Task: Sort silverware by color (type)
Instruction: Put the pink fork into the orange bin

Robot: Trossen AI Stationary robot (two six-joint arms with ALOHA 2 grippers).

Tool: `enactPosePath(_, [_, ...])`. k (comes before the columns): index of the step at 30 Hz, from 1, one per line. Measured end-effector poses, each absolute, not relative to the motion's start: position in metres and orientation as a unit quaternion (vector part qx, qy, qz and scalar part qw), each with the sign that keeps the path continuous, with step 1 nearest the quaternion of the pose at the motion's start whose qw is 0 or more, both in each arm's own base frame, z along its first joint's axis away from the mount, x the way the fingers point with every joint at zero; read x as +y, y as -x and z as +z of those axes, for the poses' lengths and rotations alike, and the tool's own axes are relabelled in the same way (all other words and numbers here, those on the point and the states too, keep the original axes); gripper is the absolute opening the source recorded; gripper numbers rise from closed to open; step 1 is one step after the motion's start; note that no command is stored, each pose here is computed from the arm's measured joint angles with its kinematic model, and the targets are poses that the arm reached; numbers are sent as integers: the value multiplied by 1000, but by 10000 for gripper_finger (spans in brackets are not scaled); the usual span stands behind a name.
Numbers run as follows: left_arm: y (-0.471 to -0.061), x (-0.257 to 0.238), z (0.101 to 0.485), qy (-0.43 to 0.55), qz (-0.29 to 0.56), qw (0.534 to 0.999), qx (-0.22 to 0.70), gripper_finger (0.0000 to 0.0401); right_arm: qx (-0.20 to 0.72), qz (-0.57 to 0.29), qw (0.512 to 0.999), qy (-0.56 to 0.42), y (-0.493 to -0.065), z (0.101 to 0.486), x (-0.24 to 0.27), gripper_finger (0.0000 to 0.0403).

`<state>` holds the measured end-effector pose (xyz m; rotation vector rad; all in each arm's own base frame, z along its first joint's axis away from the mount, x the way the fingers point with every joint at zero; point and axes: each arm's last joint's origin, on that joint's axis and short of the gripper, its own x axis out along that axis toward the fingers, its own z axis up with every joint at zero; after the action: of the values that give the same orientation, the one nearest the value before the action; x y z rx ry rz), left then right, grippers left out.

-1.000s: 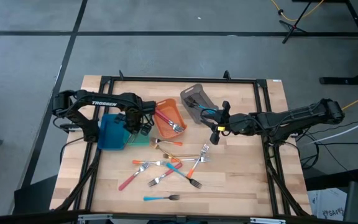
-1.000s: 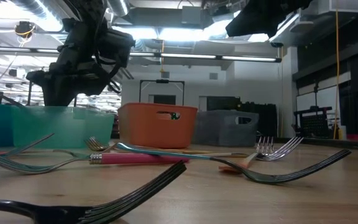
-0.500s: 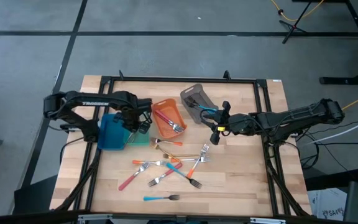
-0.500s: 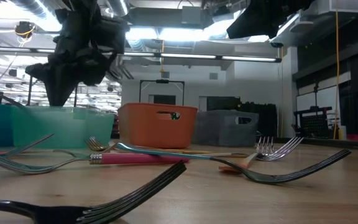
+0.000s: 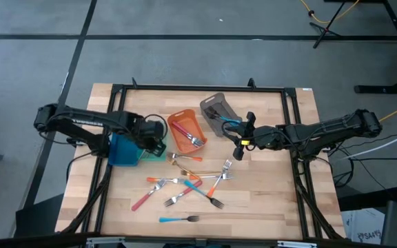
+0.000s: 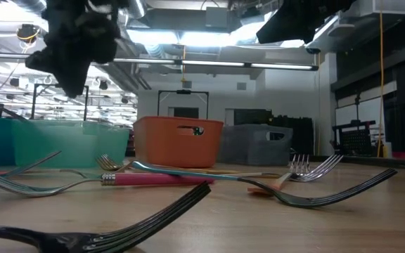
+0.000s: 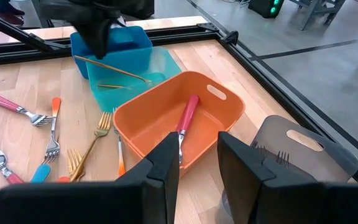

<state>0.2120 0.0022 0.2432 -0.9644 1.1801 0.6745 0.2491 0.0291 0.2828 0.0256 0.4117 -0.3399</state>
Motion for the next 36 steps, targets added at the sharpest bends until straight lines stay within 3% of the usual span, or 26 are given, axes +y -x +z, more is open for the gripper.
enactPosePath(12, [-221,-62,250,401,235,754,465,57,203,-168,965,-13,-249,283,29,99])
enactPosePath(25, [-216,-127,222,406,219,714,526,57,204,-168,964,-12,-249,283,29,99])
enactPosePath(36, [-221,-156,177,343,234,687,597,57,204,-168,964,-12,-249,283,29,99])
